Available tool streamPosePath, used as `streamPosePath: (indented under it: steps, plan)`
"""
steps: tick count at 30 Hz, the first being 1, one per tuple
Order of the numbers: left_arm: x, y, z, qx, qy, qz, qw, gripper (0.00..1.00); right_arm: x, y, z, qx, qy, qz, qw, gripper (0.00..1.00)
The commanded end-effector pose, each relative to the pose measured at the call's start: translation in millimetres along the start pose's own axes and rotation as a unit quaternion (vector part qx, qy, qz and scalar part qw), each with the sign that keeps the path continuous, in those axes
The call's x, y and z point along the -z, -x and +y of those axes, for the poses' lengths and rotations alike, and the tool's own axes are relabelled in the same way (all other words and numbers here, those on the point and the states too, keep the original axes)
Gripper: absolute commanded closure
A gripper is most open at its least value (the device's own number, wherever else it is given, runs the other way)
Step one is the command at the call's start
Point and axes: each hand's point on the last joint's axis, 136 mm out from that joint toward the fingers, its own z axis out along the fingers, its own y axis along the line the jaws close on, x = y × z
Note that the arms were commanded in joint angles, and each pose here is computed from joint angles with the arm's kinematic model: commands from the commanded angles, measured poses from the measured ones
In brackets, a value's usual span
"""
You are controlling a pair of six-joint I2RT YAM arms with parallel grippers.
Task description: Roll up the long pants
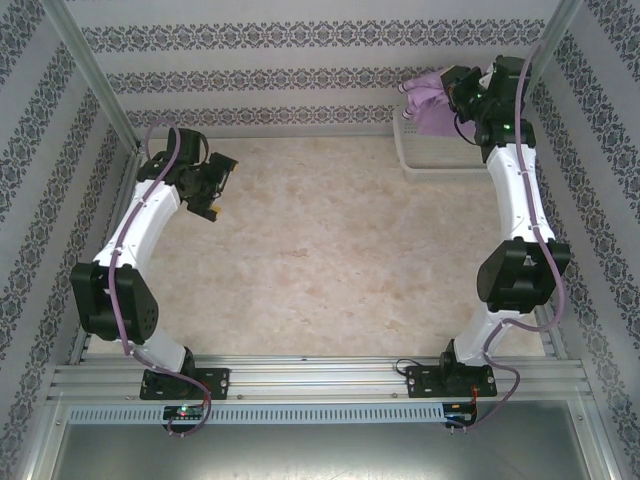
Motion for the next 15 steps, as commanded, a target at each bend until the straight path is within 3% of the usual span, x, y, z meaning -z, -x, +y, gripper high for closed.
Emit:
streamPosePath:
  steps: [1,15]
  plan:
    - [-1.2,8.8,-14.5,-0.015,-0.020,0.002,1.000,0.00,-3.7,10.8,-36.2,0.034,-0.054,-0.028,0.998,1.00]
    - [-63.2,22.6,-27.4,-0.045,-0.004,0.047,0.998,0.00,-91.8,19.5,-145.9,0.052,-0.154,-0.013,0.987,1.00]
